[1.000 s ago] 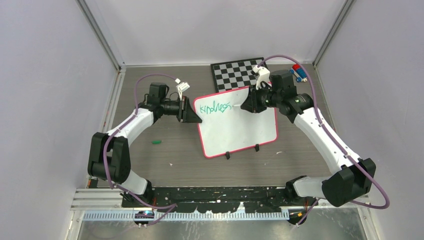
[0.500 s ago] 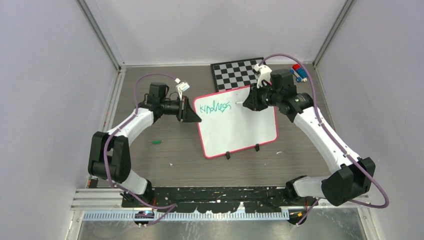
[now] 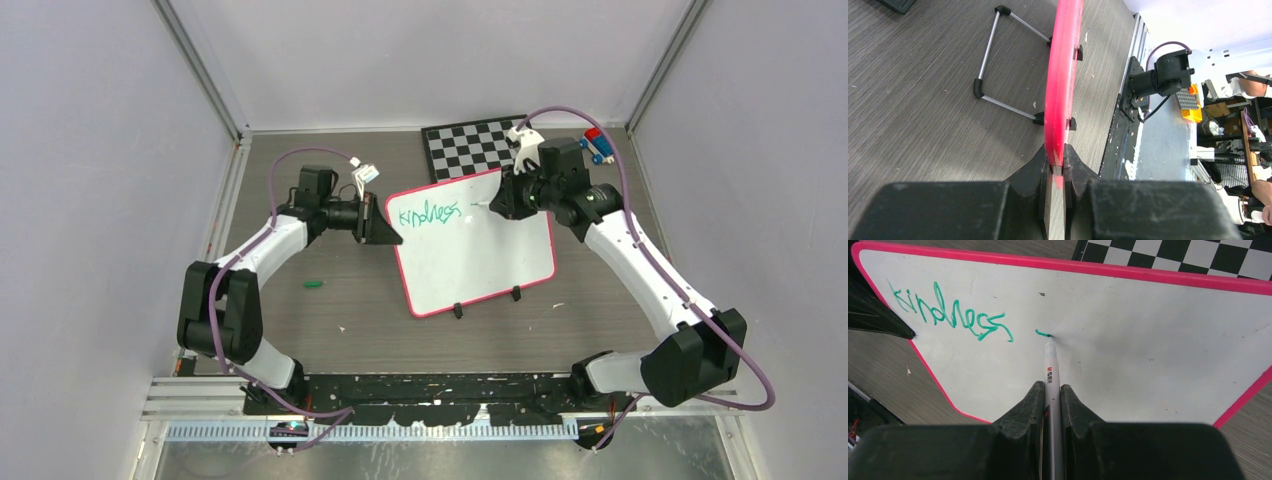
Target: Write a sentence on the whiteboard
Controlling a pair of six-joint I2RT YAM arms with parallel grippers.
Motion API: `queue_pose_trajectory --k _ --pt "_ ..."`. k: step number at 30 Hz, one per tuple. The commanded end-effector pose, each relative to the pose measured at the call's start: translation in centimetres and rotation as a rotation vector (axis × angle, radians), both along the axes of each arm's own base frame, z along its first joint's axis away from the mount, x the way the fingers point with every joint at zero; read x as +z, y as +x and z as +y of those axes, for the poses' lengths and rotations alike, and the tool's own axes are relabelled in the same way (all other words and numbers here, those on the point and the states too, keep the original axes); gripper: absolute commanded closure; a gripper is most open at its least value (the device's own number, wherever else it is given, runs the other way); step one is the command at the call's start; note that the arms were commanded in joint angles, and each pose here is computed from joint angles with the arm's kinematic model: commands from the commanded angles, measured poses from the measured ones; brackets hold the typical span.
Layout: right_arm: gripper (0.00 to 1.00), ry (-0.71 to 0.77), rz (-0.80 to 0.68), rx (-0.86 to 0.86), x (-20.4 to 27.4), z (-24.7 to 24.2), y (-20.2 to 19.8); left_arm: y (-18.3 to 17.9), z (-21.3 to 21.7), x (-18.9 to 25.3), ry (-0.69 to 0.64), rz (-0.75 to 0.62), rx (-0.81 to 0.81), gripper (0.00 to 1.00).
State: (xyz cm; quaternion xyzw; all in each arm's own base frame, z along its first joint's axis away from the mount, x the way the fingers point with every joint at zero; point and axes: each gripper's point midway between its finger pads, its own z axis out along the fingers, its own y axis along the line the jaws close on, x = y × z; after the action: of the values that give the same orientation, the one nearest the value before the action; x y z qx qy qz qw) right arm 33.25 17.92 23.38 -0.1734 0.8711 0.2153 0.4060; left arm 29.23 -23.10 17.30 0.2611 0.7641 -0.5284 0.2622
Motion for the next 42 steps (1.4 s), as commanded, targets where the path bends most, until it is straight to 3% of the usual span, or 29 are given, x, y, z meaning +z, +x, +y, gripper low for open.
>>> queue_pose_trajectory --k 1,18,42 --pt "1.0 -0.018 -0.116 -0.1 3.1 -2.0 1.9 0.2 -0.4 0.9 -0.021 -0.039 -0.027 1.0" --pt "1.0 0.058 -0.11 -0.001 4.8 -0.2 1.0 0.3 -0.5 1.2 -0.028 -0.045 -0.035 1.0" --pt "1.0 -0.014 -0.005 0.018 0.7 -0.9 -0.5 0.4 -0.5 1.1 -0.024 -0.045 -0.039 1.0"
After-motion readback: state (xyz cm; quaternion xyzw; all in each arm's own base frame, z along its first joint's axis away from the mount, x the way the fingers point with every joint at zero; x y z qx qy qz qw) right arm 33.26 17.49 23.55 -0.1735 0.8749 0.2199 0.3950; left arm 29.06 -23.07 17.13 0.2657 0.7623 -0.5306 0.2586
